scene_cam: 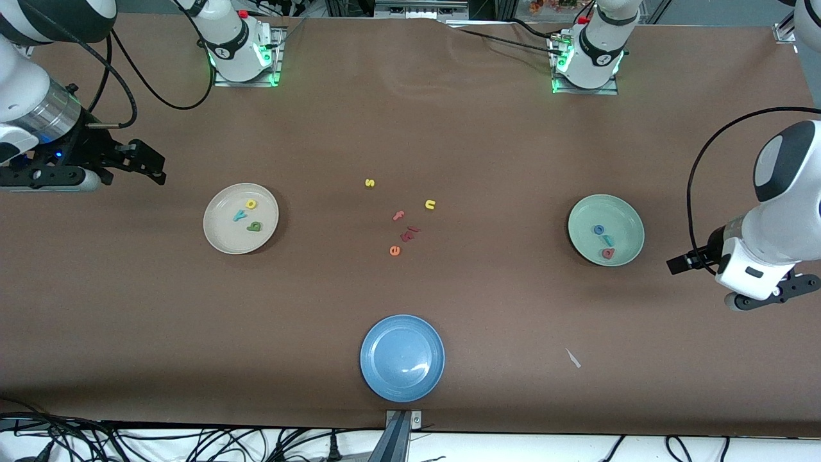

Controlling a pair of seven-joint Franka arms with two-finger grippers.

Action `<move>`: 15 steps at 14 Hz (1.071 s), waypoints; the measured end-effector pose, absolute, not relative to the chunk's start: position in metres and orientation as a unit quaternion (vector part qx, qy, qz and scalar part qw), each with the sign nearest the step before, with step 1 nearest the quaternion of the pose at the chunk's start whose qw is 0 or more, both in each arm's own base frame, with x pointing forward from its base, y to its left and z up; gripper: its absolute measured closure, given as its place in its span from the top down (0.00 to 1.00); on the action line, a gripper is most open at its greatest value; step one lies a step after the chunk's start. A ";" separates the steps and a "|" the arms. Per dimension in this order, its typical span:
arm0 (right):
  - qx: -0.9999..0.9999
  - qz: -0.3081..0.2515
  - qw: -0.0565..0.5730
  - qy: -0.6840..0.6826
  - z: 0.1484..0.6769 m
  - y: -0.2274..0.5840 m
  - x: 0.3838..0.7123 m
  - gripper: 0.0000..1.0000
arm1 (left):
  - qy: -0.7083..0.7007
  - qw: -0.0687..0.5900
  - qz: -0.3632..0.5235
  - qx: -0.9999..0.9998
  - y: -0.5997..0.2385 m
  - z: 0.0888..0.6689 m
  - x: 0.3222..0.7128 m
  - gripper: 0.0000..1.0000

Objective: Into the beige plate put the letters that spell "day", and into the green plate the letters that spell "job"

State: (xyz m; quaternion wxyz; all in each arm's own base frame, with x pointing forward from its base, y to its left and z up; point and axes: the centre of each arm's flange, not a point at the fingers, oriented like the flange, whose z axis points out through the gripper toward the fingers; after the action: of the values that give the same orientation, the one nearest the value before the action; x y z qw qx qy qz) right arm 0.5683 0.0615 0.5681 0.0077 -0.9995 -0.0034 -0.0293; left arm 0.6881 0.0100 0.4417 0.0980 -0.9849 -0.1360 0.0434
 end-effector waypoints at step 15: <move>-1.000 -0.029 0.008 -0.003 0.568 0.061 0.569 1.00 | -0.066 0.023 0.017 -0.997 0.041 0.534 0.663 0.98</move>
State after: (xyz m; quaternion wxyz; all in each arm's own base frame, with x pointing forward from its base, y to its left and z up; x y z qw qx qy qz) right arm 0.5685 0.0614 0.5677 0.0077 -0.9995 -0.0033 -0.0291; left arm 0.6629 0.0406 0.5337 0.0228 -0.9974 -0.0665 0.0171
